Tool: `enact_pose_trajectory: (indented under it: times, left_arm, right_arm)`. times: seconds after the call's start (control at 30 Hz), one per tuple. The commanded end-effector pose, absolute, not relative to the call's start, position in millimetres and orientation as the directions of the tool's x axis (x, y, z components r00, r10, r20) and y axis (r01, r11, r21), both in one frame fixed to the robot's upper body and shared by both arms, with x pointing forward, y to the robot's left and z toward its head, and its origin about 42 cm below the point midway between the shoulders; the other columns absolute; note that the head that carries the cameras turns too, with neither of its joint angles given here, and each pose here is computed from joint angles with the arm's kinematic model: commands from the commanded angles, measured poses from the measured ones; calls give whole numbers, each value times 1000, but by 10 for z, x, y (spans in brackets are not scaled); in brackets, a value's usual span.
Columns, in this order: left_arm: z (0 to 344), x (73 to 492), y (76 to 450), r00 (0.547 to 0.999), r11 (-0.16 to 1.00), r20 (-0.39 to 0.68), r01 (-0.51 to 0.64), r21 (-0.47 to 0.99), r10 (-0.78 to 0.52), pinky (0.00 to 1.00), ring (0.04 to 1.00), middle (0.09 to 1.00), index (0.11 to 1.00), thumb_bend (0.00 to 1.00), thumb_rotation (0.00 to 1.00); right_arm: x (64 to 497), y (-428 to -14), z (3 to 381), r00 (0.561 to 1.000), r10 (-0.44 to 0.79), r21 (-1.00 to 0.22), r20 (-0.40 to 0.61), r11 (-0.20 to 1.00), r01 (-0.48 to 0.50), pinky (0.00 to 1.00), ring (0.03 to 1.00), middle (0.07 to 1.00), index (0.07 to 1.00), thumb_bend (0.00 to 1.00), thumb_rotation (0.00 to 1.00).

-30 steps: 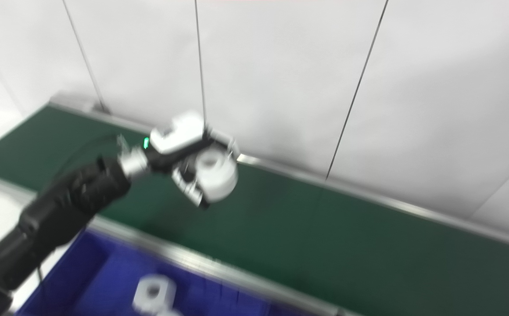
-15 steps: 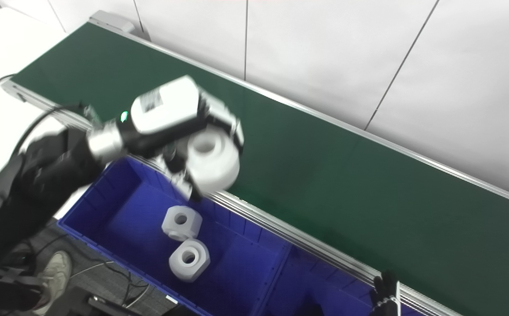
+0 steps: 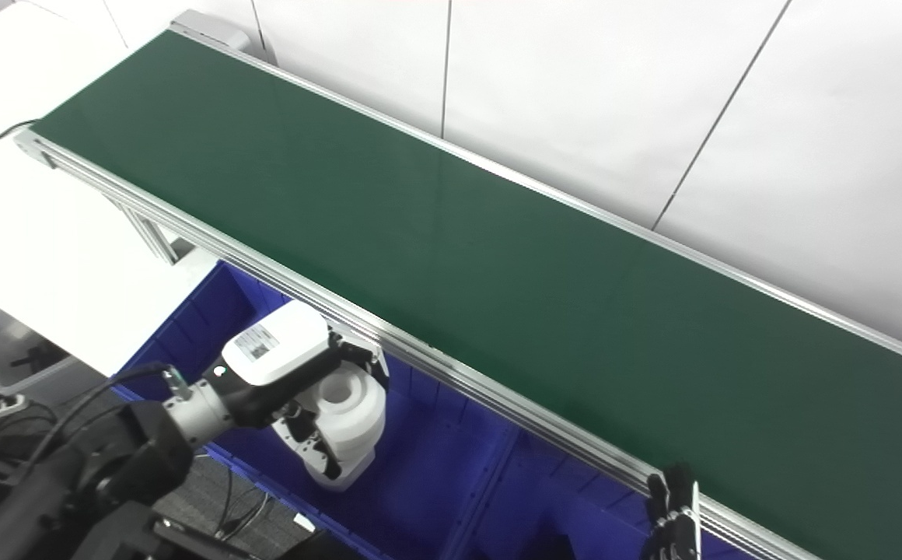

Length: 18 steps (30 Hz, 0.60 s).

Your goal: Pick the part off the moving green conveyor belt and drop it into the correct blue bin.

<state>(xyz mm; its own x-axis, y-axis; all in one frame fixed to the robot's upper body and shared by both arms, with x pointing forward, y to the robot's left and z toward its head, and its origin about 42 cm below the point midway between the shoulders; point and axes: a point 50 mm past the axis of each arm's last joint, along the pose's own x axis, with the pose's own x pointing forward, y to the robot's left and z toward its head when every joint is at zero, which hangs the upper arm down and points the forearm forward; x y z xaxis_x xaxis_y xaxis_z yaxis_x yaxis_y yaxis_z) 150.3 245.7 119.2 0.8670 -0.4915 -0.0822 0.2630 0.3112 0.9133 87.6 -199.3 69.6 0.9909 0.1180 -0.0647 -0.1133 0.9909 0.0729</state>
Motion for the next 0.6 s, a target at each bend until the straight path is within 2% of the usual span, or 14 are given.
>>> enact_pose_trajectory:
  times: [0.0, 0.17, 0.3, 0.4, 0.53, 0.57]
  left_arm:
    - [1236, 1564, 2431, 852, 298, -16, 200, 933, -523, 392, 419, 464, 503, 523, 0]
    - [1104, 1607, 2263, 836, 259, -39, 213, 942, -548, 421, 435, 456, 510, 522, 0]
    - [881, 1650, 2069, 829, 253, -49, 226, 941, -557, 353, 358, 409, 515, 517, 0]
    - [754, 1682, 1982, 823, 224, -84, 249, 942, -561, 354, 378, 422, 519, 518, 0]
    - [594, 1674, 1964, 788, 148, -196, 340, 929, -584, 387, 406, 430, 521, 520, 0]
    - [579, 1666, 1972, 771, 70, -288, 394, 916, -568, 401, 420, 434, 521, 521, 0]
  right_arm:
    - [888, -1941, 828, 993, 120, 80, -19, 990, -119, 1000, 975, 991, 1000, 946, 920]
    - [875, -1914, 861, 992, 124, 61, -15, 991, -122, 1000, 976, 992, 1000, 925, 944]
    - [878, -1886, 861, 991, 130, 66, -12, 989, -128, 1000, 981, 994, 1000, 904, 949]
    - [886, -1856, 860, 991, 131, 70, -10, 989, -130, 1000, 978, 993, 1000, 900, 942]
    - [895, -1816, 859, 991, 131, 82, -5, 988, -130, 1000, 978, 991, 1000, 895, 934]
    - [898, -1808, 857, 991, 131, 82, -4, 988, -130, 1000, 978, 991, 1000, 894, 934]
